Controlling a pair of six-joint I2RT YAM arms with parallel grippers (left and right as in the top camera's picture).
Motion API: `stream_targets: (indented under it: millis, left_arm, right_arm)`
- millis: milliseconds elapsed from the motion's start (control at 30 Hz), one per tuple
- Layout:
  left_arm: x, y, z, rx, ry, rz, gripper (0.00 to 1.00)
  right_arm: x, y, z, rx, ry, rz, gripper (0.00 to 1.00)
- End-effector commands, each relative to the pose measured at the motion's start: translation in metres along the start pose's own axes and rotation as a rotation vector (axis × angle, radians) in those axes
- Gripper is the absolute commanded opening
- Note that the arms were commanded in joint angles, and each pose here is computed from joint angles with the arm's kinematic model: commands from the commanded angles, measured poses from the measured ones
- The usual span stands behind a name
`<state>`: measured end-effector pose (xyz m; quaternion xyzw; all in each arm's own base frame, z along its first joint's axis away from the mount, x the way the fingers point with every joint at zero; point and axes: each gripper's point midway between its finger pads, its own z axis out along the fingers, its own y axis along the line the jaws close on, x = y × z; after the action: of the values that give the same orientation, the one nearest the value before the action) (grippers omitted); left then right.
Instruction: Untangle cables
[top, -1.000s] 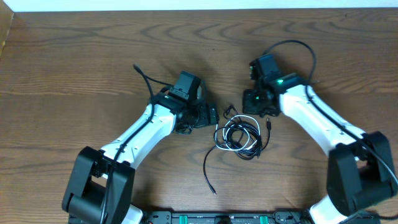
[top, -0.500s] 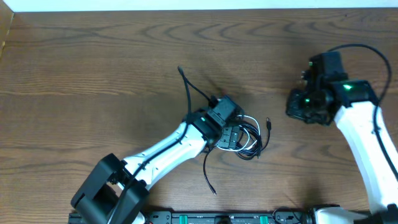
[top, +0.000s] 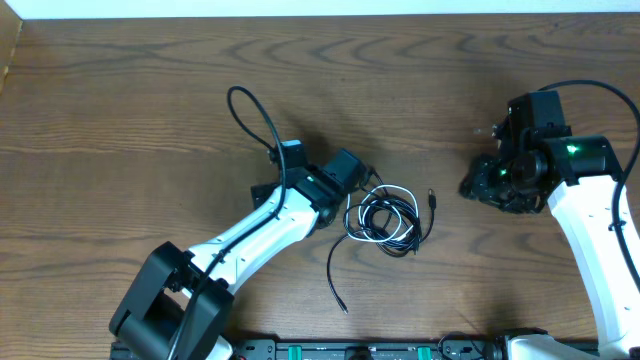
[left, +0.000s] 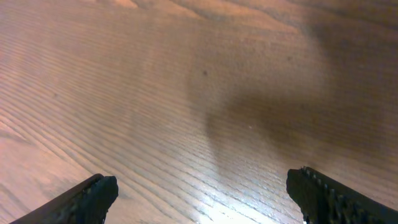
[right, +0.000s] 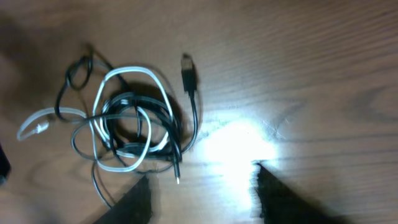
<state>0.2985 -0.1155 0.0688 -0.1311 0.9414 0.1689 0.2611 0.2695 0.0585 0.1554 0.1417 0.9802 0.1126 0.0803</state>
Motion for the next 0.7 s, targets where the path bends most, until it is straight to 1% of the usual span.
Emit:
stream_targets:
  millis: [0,33,67,100,133,200,300,367,500,567,667]
  left_arm:
    - [0.003,-0.011,-0.009,0.076,0.05,-0.008,0.97]
    - [0.0,-0.011,-0.013,0.087,0.046,-0.016,0.99]
    - [-0.003,-0.012,-0.016,0.098,0.039,-0.025,1.0]
    - [-0.008,-0.012,-0.022,0.118,0.031,-0.039,0.99]
    - [-0.015,-0.013,-0.032,0.152,0.02,-0.06,0.98]
    - [-0.03,-0.012,-0.049,0.204,-0.016,-0.099,0.98]
    - [-0.05,-0.004,-0.078,0.288,-0.09,-0.139,0.98]
    - [-0.059,0.002,-0.093,0.33,-0.129,-0.151,0.98]
    - [-0.069,0.014,-0.114,0.382,-0.175,-0.184,0.98]
    - [-0.072,0.018,-0.12,0.397,-0.188,-0.198,0.98]
    - [-0.072,0.019,-0.122,0.401,-0.191,-0.202,0.98]
  right_arm:
    - [0.018,0.025,-0.001,-0.151,0.085,-0.005,0.45]
    - [0.028,0.031,0.004,-0.19,0.126,-0.008,0.43]
    - [0.036,0.035,0.008,-0.211,0.156,-0.008,0.43]
    - [0.044,0.037,0.014,-0.223,0.186,0.0,0.47]
    - [0.054,0.038,0.024,-0.225,0.221,0.026,0.52]
    - [0.07,0.04,0.041,-0.231,0.271,0.072,0.53]
    - [0.089,0.06,0.064,-0.336,0.322,0.069,0.53]
    - [0.096,0.074,0.075,-0.398,0.327,0.066,0.52]
    - [0.102,0.086,0.098,-0.416,0.301,0.128,0.5]
    - [0.104,0.085,0.11,-0.379,0.274,0.198,0.47]
    - [0.107,0.071,0.123,-0.277,0.235,0.282,0.44]
